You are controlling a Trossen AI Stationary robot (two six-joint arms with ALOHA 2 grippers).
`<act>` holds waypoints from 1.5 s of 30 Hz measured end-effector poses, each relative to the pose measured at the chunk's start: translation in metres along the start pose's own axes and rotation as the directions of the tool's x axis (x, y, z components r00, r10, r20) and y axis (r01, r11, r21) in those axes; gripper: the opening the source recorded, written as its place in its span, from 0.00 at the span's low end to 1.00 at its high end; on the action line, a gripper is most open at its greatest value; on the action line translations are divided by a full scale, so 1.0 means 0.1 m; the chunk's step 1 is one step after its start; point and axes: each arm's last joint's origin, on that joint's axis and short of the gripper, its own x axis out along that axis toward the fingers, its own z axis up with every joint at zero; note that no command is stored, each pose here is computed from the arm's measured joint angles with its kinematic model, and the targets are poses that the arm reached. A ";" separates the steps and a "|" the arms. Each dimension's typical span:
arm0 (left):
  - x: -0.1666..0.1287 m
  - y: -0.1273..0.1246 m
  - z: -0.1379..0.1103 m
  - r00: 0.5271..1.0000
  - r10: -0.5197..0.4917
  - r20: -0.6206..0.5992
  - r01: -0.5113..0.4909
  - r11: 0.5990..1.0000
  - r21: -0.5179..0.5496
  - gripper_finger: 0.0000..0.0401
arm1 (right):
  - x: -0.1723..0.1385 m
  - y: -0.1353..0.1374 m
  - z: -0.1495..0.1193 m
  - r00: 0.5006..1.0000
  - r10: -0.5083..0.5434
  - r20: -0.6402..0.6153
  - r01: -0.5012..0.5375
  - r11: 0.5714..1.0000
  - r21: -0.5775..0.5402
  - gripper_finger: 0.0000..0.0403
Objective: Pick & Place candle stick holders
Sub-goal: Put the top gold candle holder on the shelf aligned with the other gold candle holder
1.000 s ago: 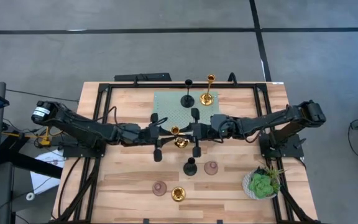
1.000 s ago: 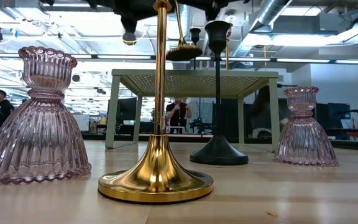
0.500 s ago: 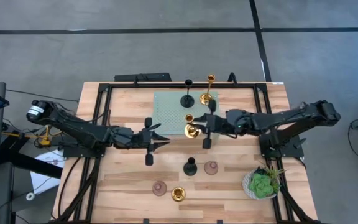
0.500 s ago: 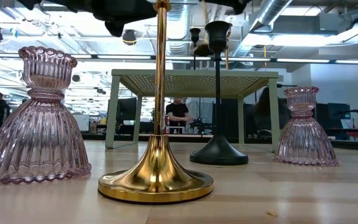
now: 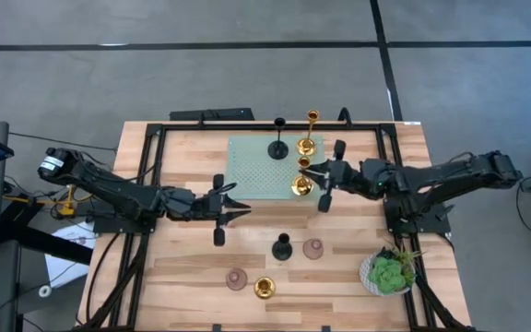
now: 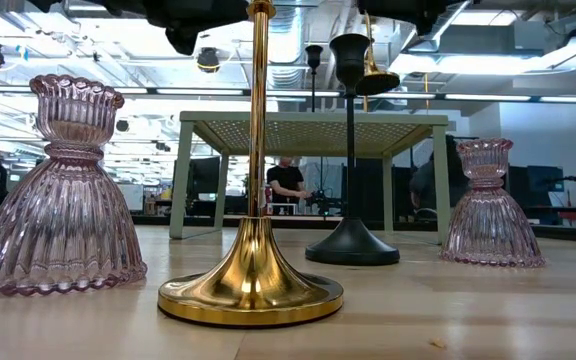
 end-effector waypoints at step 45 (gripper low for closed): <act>0.00 0.00 0.00 1.000 0.000 0.000 0.000 1.000 -0.001 0.12 | 0.02 -0.40 -0.45 0.964 -0.242 -0.114 0.248 0.968 0.036 0.07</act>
